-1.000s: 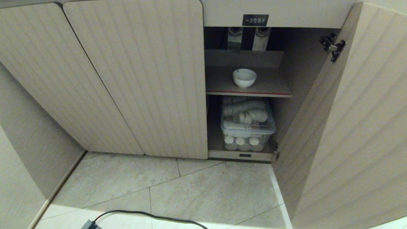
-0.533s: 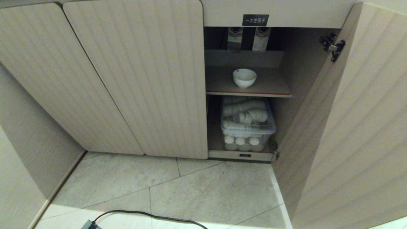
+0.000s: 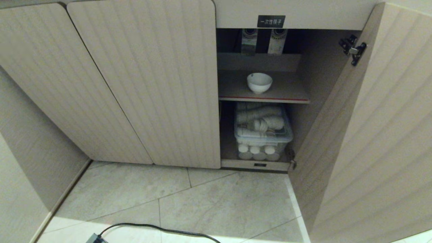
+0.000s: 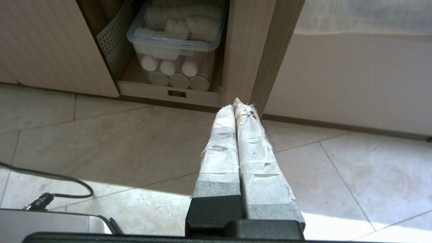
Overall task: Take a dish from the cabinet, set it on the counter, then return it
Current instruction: Close the cabinet door
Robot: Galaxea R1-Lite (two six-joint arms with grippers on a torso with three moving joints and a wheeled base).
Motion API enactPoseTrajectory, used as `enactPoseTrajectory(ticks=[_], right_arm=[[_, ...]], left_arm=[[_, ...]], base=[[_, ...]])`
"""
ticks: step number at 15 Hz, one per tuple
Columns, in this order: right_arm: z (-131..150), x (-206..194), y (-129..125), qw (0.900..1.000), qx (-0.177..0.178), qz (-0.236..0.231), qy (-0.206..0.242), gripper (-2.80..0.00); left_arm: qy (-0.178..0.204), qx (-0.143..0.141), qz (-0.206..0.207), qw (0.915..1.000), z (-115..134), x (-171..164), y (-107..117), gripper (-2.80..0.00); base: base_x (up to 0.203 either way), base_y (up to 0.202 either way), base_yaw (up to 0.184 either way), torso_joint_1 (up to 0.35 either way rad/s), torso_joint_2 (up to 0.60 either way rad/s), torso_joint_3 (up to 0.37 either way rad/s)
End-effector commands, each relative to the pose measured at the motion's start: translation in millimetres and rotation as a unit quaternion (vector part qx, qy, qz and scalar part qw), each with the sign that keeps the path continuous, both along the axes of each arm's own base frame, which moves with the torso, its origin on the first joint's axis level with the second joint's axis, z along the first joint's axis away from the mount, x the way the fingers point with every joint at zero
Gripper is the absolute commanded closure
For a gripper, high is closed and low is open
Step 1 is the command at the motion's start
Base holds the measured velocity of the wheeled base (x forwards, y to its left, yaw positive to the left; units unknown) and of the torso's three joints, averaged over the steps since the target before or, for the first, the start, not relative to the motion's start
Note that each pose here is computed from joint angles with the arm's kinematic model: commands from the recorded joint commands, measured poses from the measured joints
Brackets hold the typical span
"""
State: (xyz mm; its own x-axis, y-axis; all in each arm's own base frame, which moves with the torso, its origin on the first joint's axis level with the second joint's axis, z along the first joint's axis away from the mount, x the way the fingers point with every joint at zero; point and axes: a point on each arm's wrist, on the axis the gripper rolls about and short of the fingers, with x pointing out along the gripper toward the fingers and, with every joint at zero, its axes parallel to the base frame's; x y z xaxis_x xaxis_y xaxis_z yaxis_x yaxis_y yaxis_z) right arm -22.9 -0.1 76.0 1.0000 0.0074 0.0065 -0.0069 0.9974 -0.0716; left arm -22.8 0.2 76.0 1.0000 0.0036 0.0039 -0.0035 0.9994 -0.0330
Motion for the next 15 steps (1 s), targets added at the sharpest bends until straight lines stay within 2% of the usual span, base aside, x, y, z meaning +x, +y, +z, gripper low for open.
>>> enactPoseTrajectory(ticks=[1,11,15], right_arm=[[4,1,0,1.0,0.0,0.002,-0.013,0.0],[57,-11,0,0.992,0.001,-0.001,-0.128,0.0],[65,-16,0,0.987,-0.044,-0.01,-0.151,0.0]], left_arm=[[0.0,0.0,0.0,1.0,0,0,0,0.0],[-0.001,0.0,0.0,1.0,0,0,0,0.0],[-0.001,0.0,0.0,1.0,0,0,0,0.0]], base=[[0.0,0.0,0.0,0.0,0.0,0.0],[0.0,0.0,0.0,0.0,0.0,0.0],[0.0,0.0,0.0,0.0,0.0,0.0]])
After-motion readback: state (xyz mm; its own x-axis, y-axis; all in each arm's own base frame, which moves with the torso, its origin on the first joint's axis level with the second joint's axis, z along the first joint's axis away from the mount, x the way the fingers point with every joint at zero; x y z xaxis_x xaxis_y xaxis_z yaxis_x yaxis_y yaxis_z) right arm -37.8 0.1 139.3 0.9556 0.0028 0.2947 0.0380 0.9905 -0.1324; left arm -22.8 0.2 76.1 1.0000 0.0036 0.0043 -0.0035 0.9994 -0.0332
